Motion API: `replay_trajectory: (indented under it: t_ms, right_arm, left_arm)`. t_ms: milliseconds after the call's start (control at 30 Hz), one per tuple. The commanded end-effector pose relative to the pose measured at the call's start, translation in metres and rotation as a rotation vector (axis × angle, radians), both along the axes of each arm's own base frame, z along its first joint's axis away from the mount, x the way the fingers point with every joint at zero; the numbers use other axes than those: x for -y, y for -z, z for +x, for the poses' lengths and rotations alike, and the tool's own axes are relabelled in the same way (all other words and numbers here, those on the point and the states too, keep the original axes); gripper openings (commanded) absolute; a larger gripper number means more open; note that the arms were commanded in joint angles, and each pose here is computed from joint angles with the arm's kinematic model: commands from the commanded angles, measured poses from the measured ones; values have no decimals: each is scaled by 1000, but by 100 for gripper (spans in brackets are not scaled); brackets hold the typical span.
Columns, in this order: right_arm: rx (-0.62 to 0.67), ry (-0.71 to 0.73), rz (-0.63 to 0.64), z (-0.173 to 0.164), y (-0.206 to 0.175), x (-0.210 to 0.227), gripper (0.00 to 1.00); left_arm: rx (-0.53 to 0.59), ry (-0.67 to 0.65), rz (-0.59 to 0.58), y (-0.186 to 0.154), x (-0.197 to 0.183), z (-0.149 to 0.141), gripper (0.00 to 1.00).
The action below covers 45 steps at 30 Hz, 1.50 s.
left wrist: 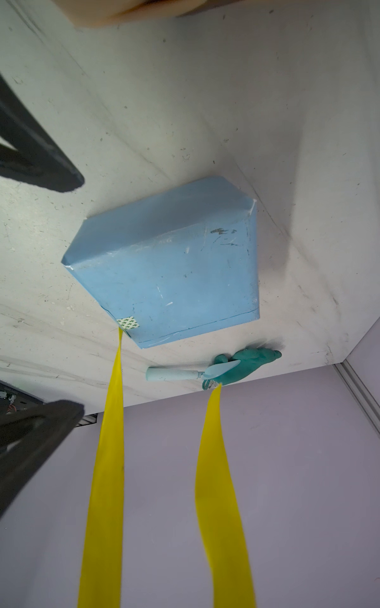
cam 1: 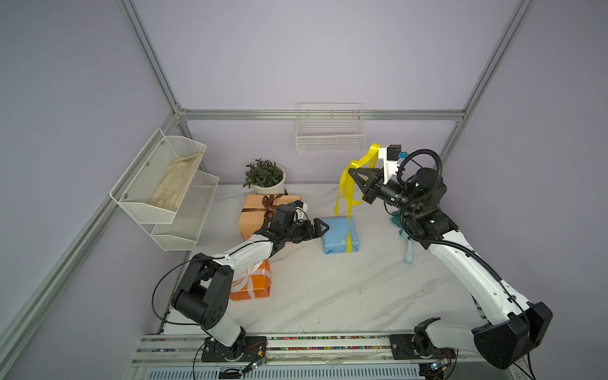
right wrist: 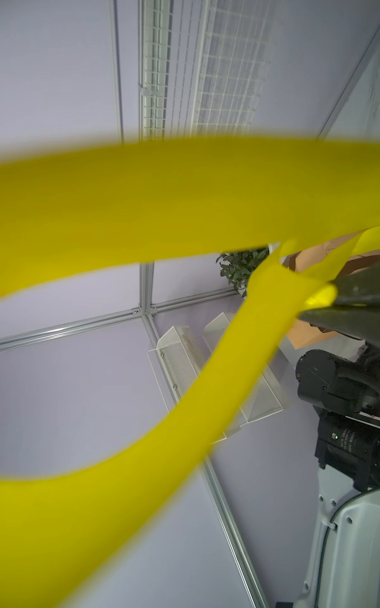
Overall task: Untie the ribbon bows on the gift boxes
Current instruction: Pull the ribbon from the gift box, then place the ribbon at the center of the board.
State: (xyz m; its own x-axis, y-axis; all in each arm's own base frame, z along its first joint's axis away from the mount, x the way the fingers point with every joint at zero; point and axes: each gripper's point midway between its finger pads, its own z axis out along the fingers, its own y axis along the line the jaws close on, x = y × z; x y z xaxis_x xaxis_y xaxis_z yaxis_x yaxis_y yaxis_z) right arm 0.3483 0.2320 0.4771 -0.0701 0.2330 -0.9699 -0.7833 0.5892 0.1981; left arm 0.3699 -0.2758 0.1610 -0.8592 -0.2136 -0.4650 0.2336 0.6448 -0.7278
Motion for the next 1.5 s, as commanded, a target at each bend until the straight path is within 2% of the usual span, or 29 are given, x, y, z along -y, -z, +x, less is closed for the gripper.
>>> replay_trajectory:
  t_ms: [0, 100, 300, 400, 500, 633, 867, 1067, 1167, 1300, 1333, 1400, 1433, 1467]
  right_arm:
    - [90, 94, 26, -11, -45, 19, 0]
    - [127, 162, 19, -11, -67, 29, 0]
    - [215, 431, -4, -4, -101, 76, 0]
    - [213, 525, -40, 8, -97, 94, 0]
    - [104, 596, -84, 43, -55, 114, 0]
    - [-136, 645, -64, 90, 32, 149, 0]
    - [-426, 736, -87, 134, 158, 187, 0]
    - [-762, 711, -130, 145, 273, 184, 0]
    - [-968, 676, -138, 142, 330, 176, 0]
    - [-1178, 628, -165, 132, 391, 167, 0]
    - [-1216, 620, -178, 128, 402, 166, 7]
    - [-1267, 611, -218, 121, 413, 166, 37]
    - [-1280, 607, -243, 117, 413, 167, 66]
    - [-1281, 617, -248, 114, 411, 169, 84]
  left_arm:
    - [7, 34, -33, 1, 12, -4, 100]
    - [3, 46, -38, 4, 18, -5, 100]
    - [-18, 69, -52, 13, 30, -8, 100]
    - [-34, 80, -60, 18, 33, -10, 100]
    - [-34, 88, -69, 17, 36, -12, 100]
    - [-17, 79, -66, 12, 33, -14, 100]
    - [-16, 73, -46, 10, 26, -20, 100]
    - [-9, 72, -46, 4, 24, -27, 100]
    - [-6, 69, -30, 2, 20, -31, 100]
    - [48, 31, 30, -9, 8, -30, 100]
    - [68, 17, 50, -14, 3, -28, 100]
    - [109, -10, 72, -24, -4, -26, 100]
    - [131, -23, 78, -30, -7, -24, 100]
    - [148, -34, 81, -36, -11, -22, 100]
